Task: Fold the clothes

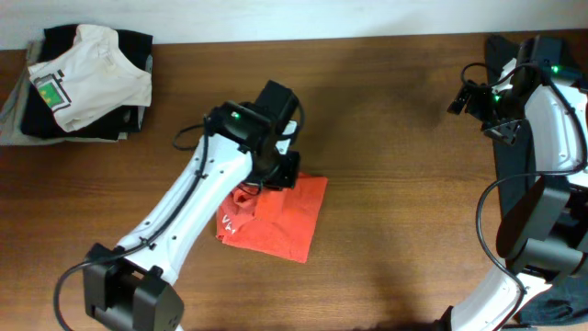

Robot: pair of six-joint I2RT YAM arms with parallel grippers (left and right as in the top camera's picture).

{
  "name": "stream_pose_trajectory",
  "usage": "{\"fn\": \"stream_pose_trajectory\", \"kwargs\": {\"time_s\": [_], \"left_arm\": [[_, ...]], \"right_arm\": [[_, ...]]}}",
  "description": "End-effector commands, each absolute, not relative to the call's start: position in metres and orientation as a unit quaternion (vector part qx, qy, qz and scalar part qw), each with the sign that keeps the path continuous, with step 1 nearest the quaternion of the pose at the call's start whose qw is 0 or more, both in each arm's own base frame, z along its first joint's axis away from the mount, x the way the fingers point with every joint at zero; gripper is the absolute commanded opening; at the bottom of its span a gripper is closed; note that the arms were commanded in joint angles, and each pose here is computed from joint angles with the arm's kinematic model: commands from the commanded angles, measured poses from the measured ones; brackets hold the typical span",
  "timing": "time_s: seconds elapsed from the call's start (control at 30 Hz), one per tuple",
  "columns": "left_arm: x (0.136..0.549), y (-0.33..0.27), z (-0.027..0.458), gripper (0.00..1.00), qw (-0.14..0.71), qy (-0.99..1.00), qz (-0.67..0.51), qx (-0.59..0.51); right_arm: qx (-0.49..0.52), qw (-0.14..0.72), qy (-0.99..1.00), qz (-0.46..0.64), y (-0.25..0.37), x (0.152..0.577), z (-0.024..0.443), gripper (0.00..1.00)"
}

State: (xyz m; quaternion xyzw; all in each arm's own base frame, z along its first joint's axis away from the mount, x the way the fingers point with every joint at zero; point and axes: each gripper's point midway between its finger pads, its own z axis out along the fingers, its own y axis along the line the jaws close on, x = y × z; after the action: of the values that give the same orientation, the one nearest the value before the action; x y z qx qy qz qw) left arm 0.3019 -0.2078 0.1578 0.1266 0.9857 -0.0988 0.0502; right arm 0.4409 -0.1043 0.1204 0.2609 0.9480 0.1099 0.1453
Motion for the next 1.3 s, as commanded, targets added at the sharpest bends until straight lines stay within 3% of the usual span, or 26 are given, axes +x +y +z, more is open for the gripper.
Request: {"fn": "stream_pose_trajectory", "kwargs": {"time_s": [0.0, 0.03, 0.07, 0.17, 0.27, 0.37, 0.4, 0.43, 0.53, 0.8, 0.83, 0.87, 0.9, 1.03, 1.07, 1.13, 1.27], "left_arm": [[0.289, -0.217, 0.136, 0.02, 0.039, 0.984, -0.097, 0.141], [0.289, -0.222, 0.128, 0.17, 0.043, 0.983, -0.098, 0.147], [0.288, -0.227, 0.122, 0.23, 0.047, 0.982, -0.101, 0.153], [0.281, -0.236, 0.114, 0.22, 0.046, 0.979, -0.102, 0.169], [0.267, -0.254, 0.115, 0.33, 0.048, 0.969, -0.104, 0.217], [0.289, -0.220, 0.144, 0.33, 0.082, 0.980, -0.043, 0.174], [0.293, -0.186, 0.156, 0.49, 0.066, 0.989, -0.014, 0.134], [0.287, -0.163, 0.155, 0.57, 0.028, 0.994, -0.009, 0.105], [0.260, -0.167, 0.124, 0.70, -0.050, 0.993, -0.062, 0.090], [0.256, -0.194, 0.075, 0.74, -0.026, 0.986, -0.091, 0.139], [0.259, -0.196, 0.075, 0.72, -0.020, 0.986, -0.094, 0.140], [0.261, -0.197, 0.075, 0.60, -0.015, 0.985, -0.095, 0.140], [0.261, -0.198, 0.075, 0.54, -0.014, 0.985, -0.096, 0.141], [0.257, -0.195, 0.064, 0.50, -0.020, 0.984, -0.093, 0.148], [0.257, -0.195, 0.063, 0.29, -0.021, 0.984, -0.093, 0.148], [0.258, -0.196, 0.064, 0.01, -0.018, 0.984, -0.094, 0.148], [0.266, -0.201, 0.095, 0.00, -0.006, 0.983, -0.099, 0.155]], "right_arm": [[0.253, 0.162, 0.948, 0.108, -0.104, 0.445, 0.133, 0.99], [0.253, 0.162, 0.948, 0.108, -0.104, 0.445, 0.133, 0.99], [0.253, 0.162, 0.948, 0.108, -0.104, 0.445, 0.133, 0.99], [0.253, 0.162, 0.948, 0.108, -0.104, 0.445, 0.133, 0.99], [0.253, 0.162, 0.948, 0.108, -0.104, 0.445, 0.133, 0.99], [0.253, 0.162, 0.948, 0.108, -0.104, 0.445, 0.133, 0.99], [0.253, 0.162, 0.948, 0.108, -0.104, 0.445, 0.133, 0.98], [0.253, 0.162, 0.948, 0.108, -0.104, 0.445, 0.133, 0.99], [0.253, 0.162, 0.948, 0.108, -0.104, 0.445, 0.133, 0.99], [0.253, 0.162, 0.948, 0.108, -0.104, 0.445, 0.133, 0.99], [0.253, 0.162, 0.948, 0.108, -0.104, 0.445, 0.133, 0.99], [0.253, 0.162, 0.948, 0.108, -0.104, 0.445, 0.133, 0.99], [0.253, 0.162, 0.948, 0.108, -0.104, 0.445, 0.133, 0.99], [0.253, 0.162, 0.948, 0.108, -0.104, 0.445, 0.133, 0.99], [0.253, 0.162, 0.948, 0.108, -0.104, 0.445, 0.133, 0.99], [0.253, 0.162, 0.948, 0.108, -0.104, 0.445, 0.133, 0.99], [0.253, 0.162, 0.948, 0.108, -0.104, 0.445, 0.133, 0.99]]}}
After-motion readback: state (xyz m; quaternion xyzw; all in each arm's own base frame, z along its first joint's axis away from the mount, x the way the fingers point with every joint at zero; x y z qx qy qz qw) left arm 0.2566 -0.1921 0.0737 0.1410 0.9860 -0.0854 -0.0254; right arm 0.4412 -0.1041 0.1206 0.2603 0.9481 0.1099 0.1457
